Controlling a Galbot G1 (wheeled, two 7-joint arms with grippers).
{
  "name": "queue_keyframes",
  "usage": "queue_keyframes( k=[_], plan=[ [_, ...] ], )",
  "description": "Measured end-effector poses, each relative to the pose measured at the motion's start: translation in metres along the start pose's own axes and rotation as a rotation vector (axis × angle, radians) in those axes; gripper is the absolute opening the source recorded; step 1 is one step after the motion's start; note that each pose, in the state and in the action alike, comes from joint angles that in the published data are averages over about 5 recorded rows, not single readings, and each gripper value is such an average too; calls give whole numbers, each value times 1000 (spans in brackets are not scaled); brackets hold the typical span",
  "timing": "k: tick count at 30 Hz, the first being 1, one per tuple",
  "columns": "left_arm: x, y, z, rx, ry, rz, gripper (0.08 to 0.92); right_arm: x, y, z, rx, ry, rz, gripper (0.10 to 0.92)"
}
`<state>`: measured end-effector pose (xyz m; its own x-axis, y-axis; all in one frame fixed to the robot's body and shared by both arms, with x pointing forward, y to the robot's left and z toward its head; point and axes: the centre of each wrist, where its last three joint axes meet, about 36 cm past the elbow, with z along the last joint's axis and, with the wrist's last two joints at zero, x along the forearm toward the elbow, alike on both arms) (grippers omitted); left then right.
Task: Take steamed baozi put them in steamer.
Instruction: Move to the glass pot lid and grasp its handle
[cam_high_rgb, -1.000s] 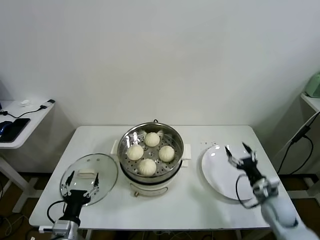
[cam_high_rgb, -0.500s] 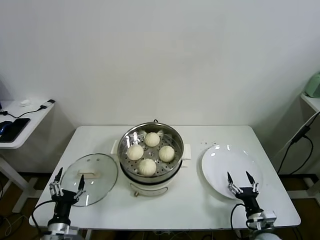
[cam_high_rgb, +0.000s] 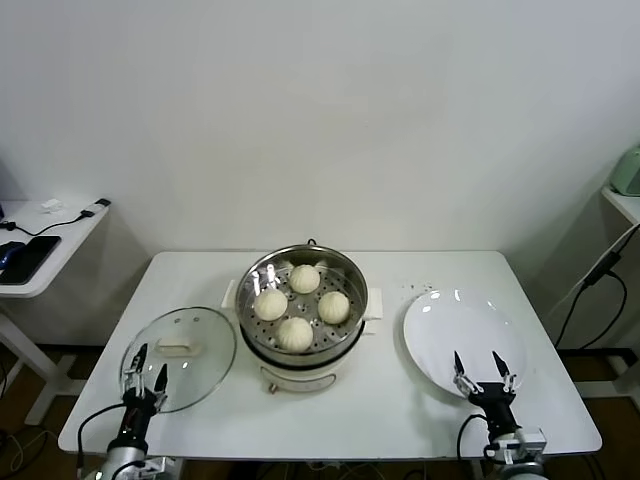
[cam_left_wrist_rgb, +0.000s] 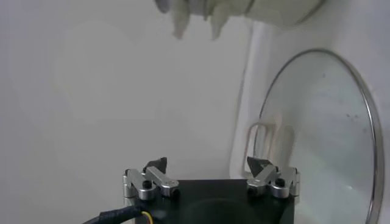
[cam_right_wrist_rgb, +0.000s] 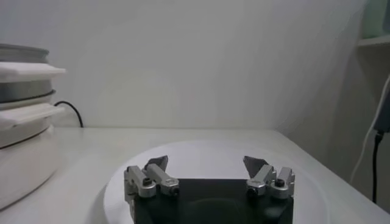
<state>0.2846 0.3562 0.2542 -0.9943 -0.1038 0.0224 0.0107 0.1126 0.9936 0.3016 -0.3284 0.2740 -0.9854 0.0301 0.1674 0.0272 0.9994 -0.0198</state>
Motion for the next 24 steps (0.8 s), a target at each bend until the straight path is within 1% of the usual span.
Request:
queue_keyframes(
  k=[9, 16, 19, 24],
  plan=[
    [-30, -13, 2, -76, -17, -5, 823, 6, 2, 0, 4, 7, 20, 823],
    [-53, -18, 9, -127, -8, -3, 823, 10, 1, -1, 9, 8, 28, 823],
    [-59, -20, 12, -144, -2, 2, 823, 10, 2, -3, 9, 6, 29, 823],
    [-62, -23, 13, -154, 2, 11, 809, 9, 4, -4, 12, 3, 27, 823]
  ],
)
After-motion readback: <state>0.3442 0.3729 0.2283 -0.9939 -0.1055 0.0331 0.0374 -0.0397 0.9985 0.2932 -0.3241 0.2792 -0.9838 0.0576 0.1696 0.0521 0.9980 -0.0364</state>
